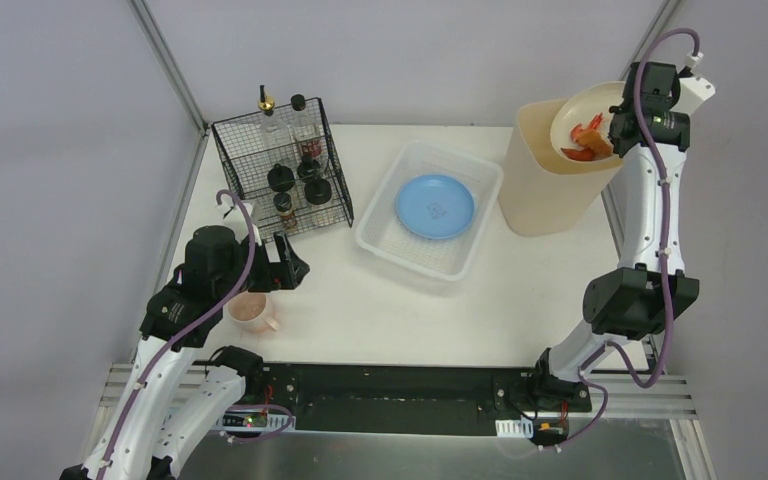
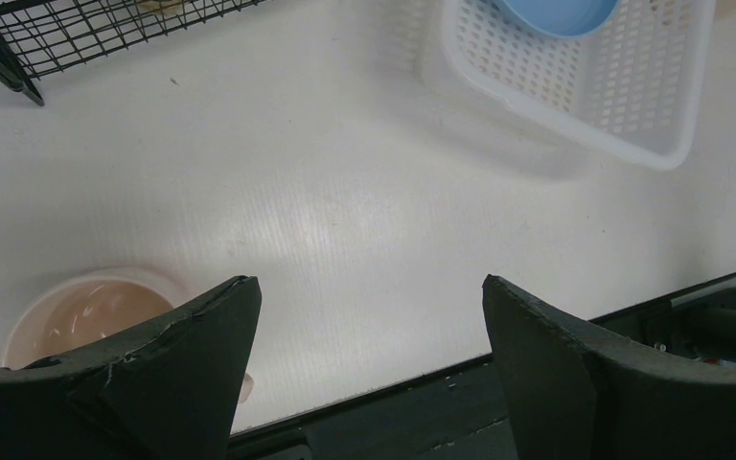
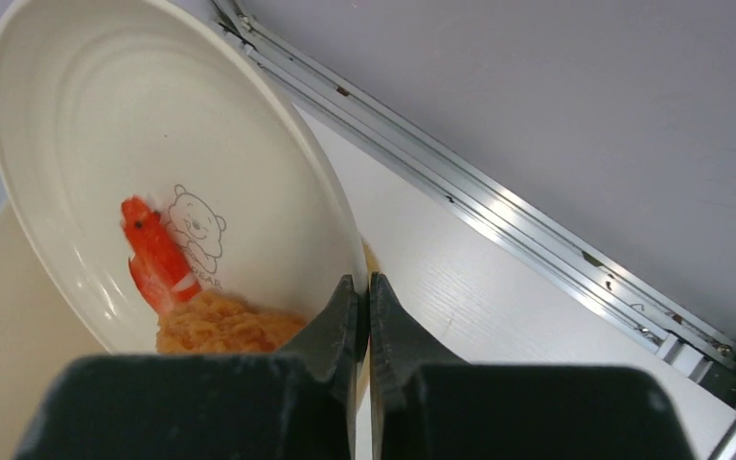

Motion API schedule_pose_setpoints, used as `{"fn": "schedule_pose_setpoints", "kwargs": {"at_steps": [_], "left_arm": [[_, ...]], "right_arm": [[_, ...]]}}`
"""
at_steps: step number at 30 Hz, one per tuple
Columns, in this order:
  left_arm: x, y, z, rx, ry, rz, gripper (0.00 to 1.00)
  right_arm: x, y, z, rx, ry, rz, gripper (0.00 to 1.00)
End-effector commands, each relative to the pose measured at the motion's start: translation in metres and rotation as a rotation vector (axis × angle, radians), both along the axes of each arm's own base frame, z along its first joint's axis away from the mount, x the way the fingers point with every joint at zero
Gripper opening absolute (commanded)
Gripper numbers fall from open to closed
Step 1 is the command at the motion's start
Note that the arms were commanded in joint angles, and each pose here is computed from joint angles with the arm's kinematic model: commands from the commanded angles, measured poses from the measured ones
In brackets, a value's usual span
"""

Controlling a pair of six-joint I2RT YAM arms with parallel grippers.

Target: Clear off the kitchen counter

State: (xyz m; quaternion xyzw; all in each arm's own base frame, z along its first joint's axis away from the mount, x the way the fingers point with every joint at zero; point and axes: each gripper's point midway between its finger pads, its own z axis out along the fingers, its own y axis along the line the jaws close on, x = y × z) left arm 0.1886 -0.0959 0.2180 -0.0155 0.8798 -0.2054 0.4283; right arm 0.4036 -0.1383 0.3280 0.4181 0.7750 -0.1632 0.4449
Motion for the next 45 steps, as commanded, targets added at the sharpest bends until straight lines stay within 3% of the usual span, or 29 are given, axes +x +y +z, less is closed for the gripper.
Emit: {"fn": "schedule_pose_setpoints", "kwargs": {"at_steps": [1, 11, 18, 31, 39, 45], "left_arm": [[0.002, -0.004, 0.007, -0.022, -0.034, -0.024, 0.89], [0.001, -0.006, 0.008, -0.031, -0.039, -0.032, 0.89], [0.001, -0.007, 0.007, -0.03, -0.03, -0.035, 0.89], [0.002, -0.006, 0.004, -0.025, -0.02, -0.032, 0.89], [0.003, -0.005, 0.003, -0.019, -0.02, -0.022, 0.89], [0.005, -0.005, 0.001, -0.015, -0.01, -0.021, 0.89]], "right_arm": [[-0.001, -0.015, 0.034, -0.135, -0.1, -0.016, 0.0], [0.013, -0.009, 0.049, -0.365, -0.121, 0.093, 0.0], [0.019, 0.008, 0.085, -0.586, -0.133, 0.138, 0.0], [-0.008, 0.001, 0.153, -0.63, -0.283, 0.033, 0.0], [0.001, 0.015, 0.144, -0.697, -0.255, 0.065, 0.0], [-0.001, 0.036, 0.161, -0.694, -0.322, 0.101, 0.0]]}}
